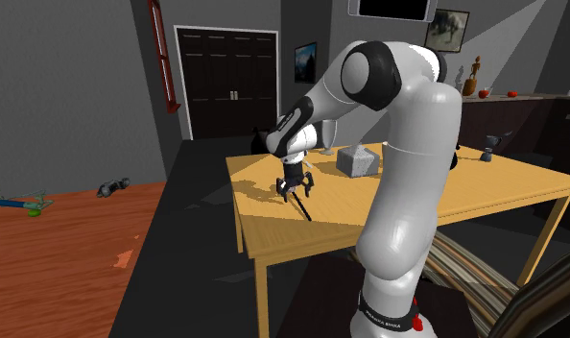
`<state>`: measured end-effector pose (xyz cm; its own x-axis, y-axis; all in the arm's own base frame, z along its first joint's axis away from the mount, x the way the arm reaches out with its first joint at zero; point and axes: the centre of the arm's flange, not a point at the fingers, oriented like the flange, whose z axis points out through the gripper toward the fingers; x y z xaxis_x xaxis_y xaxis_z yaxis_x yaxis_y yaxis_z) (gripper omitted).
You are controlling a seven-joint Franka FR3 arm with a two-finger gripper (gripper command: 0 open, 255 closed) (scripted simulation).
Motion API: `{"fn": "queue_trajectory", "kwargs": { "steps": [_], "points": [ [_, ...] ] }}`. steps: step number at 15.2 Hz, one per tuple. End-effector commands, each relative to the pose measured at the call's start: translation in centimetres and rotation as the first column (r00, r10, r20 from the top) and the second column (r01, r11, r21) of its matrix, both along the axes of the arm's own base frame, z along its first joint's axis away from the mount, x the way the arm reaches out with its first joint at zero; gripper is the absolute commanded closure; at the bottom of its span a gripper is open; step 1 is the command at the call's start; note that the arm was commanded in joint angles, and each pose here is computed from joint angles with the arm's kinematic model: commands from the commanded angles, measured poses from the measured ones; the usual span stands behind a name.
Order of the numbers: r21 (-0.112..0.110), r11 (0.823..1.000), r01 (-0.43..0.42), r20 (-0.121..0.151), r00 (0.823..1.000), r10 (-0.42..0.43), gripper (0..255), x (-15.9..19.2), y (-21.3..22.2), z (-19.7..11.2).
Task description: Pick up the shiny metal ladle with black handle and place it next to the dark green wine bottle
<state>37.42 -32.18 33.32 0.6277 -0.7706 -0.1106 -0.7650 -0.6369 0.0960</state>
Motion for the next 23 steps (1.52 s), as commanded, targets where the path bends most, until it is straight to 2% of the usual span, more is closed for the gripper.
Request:
{"fn": "queue_trajectory", "kwargs": {
  "steps": [1,10,23],
  "points": [
    [0.0,1.0,0.0,0.0,1.0,0.0,255,0.0,0.0,0.0],
    [0.0,1.0,0.0,0.0,1.0,0.0,255,0.0,0.0,0.0],
    [0.0,1.0,0.0,0.0,1.0,0.0,255,0.0,0.0,6.9]
  ]
}}
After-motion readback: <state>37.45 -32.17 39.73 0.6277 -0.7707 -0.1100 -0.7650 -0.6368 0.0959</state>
